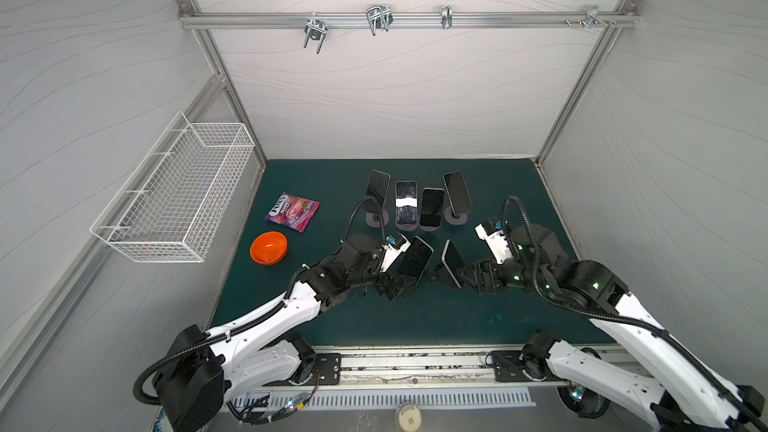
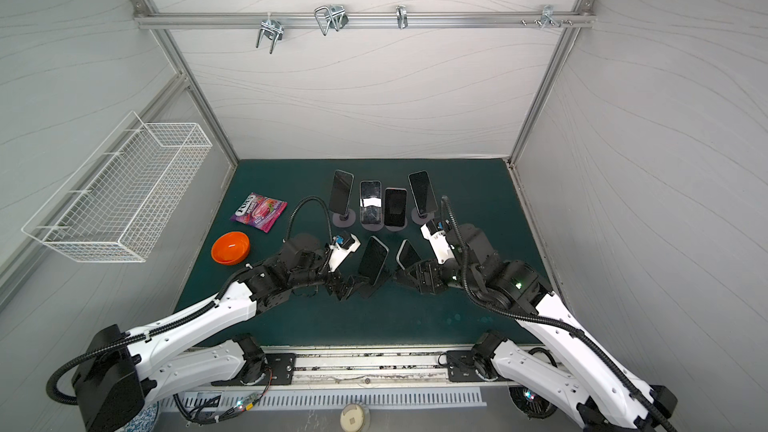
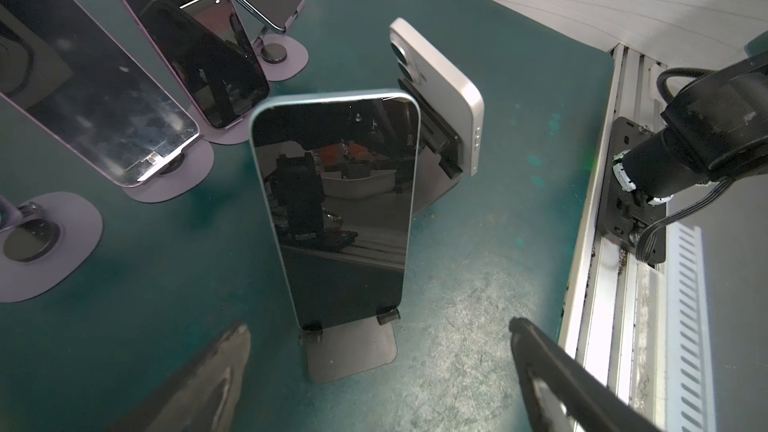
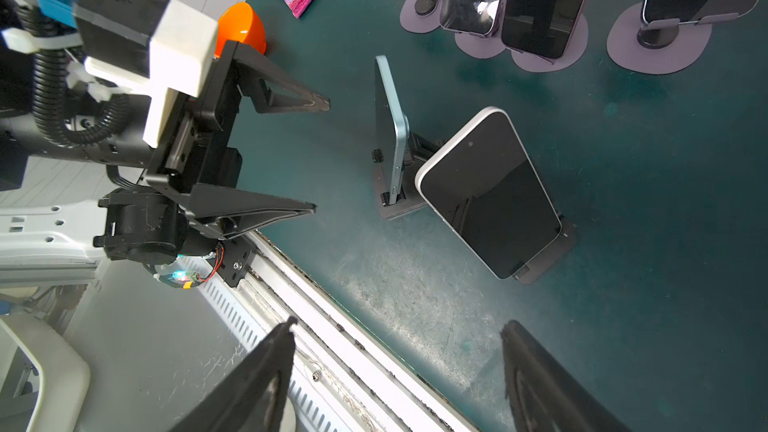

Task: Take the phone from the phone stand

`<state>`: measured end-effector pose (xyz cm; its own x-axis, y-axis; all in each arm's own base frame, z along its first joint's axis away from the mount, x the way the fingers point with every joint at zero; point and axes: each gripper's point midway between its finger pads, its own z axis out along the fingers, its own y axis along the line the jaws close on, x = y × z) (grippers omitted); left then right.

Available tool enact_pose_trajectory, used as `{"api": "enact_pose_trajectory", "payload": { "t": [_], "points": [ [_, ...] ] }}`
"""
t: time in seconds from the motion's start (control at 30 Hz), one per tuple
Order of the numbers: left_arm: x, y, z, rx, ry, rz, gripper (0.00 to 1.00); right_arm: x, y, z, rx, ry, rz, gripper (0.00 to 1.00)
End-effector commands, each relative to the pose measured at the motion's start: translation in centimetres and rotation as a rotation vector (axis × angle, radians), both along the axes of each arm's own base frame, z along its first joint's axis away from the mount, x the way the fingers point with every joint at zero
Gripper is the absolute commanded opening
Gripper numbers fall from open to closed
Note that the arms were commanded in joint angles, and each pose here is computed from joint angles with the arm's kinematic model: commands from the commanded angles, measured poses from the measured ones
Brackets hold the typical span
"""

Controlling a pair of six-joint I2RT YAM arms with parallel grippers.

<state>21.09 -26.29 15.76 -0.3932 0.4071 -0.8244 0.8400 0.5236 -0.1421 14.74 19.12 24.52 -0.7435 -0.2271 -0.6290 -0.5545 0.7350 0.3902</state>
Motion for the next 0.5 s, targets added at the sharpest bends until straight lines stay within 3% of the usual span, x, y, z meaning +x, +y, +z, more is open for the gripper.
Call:
{"api": "enact_pose_trajectory", "payload": {
  "t": [0.0,0.47],
  "points": [
    [0.93,-1.24,2.23,-0.048,-0.083,-0.019,0.99,-0.11,-0.11,0.0,0.003,-0.021,0.007,0.8],
    [1.87,-1.83,1.79,-0.04,-0.105,-0.013,0.99,0.31,-0.53,0.21,-0.022,-0.066,0.005,0.85]
  ]
}}
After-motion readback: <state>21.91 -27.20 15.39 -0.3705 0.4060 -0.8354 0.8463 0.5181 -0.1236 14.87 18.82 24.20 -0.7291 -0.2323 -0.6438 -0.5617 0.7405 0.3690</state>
